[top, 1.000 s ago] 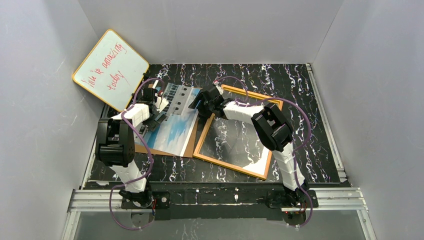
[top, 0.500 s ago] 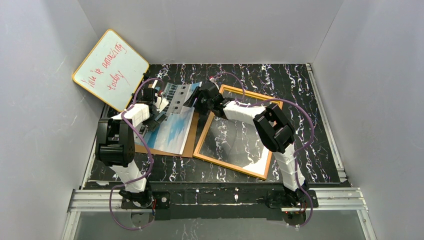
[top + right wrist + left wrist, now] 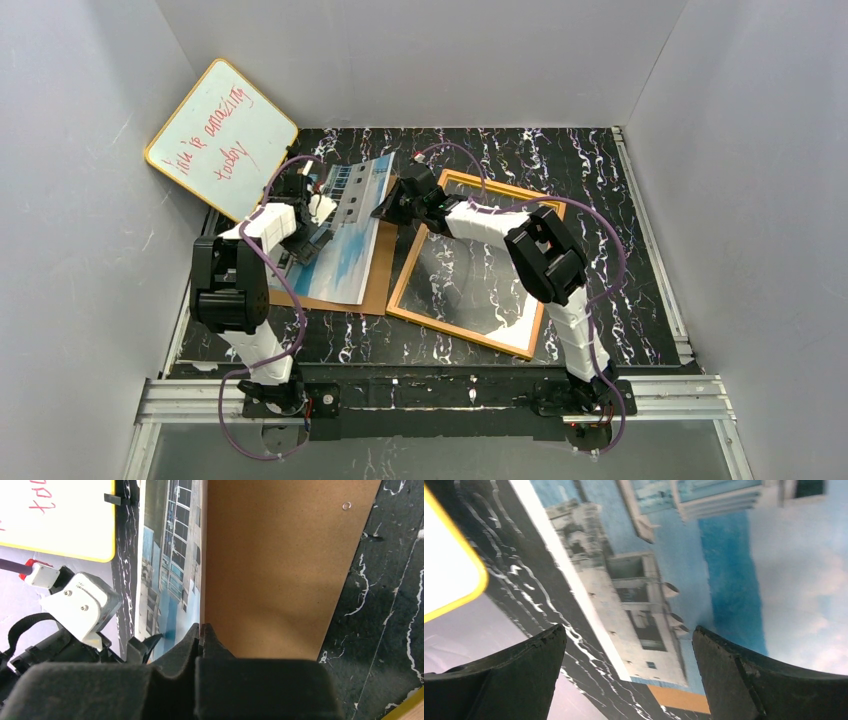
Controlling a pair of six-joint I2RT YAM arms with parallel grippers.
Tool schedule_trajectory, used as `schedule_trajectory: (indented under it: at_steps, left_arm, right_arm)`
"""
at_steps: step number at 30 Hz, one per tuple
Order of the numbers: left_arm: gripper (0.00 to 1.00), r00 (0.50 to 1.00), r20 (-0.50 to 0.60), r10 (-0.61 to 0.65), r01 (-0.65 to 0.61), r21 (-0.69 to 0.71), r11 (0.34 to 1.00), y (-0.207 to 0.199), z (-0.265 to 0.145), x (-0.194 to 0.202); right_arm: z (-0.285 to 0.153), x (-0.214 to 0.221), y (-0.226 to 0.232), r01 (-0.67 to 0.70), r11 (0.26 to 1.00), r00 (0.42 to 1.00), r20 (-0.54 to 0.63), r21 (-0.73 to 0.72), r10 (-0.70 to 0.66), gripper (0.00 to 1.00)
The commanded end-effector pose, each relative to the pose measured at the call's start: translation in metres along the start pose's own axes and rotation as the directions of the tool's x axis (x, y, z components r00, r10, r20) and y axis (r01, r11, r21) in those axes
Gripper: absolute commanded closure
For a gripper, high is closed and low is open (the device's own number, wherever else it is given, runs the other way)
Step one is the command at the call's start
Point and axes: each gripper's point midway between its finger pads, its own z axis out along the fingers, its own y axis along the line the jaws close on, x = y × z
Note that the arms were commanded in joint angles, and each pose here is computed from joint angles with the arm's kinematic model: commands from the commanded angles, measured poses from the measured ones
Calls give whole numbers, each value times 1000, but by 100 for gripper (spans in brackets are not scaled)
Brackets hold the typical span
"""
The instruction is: Put the photo into the frame
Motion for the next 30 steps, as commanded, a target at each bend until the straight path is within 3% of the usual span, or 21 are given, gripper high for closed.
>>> schedule_trajectory:
  at_steps: [1,5,10,15,20,25,27,30]
  left_arm:
    - [4,1000,4,-29,28,112,993,-10,-31,4]
    - [2,994,58,-97,94,59,994,21,-60,-8]
    - [2,964,174,-202,197,44,979,62,-121,-31]
    - [2,948,230,-220,213,54,976,66,-154,-31]
    - [2,953,208,-219,208,73,975,51,-151,-16]
    - [2,950,215,-228,216,76,973,41,-154,-5]
    - [2,947,224,-230,221,66,973,42,-156,-3]
    - [2,947,225,-231,224,55,973,42,-158,-1]
  right_arm:
    - [-12,-20,29,57,997,997,49,-55,-54,99]
    - [-44,-39,51,139,987,986,105,-79,-130,99]
    - [-116,-74,72,256,965,955,171,-54,-243,99]
    - [-228,-118,63,276,961,933,235,18,-273,99]
    - [-356,-154,42,271,927,861,366,258,-353,99]
    - [-447,-178,32,196,828,793,412,526,-449,99]
    - [-461,-184,19,156,761,801,370,630,-470,99]
    - [-439,-175,-18,170,633,866,193,755,-462,99]
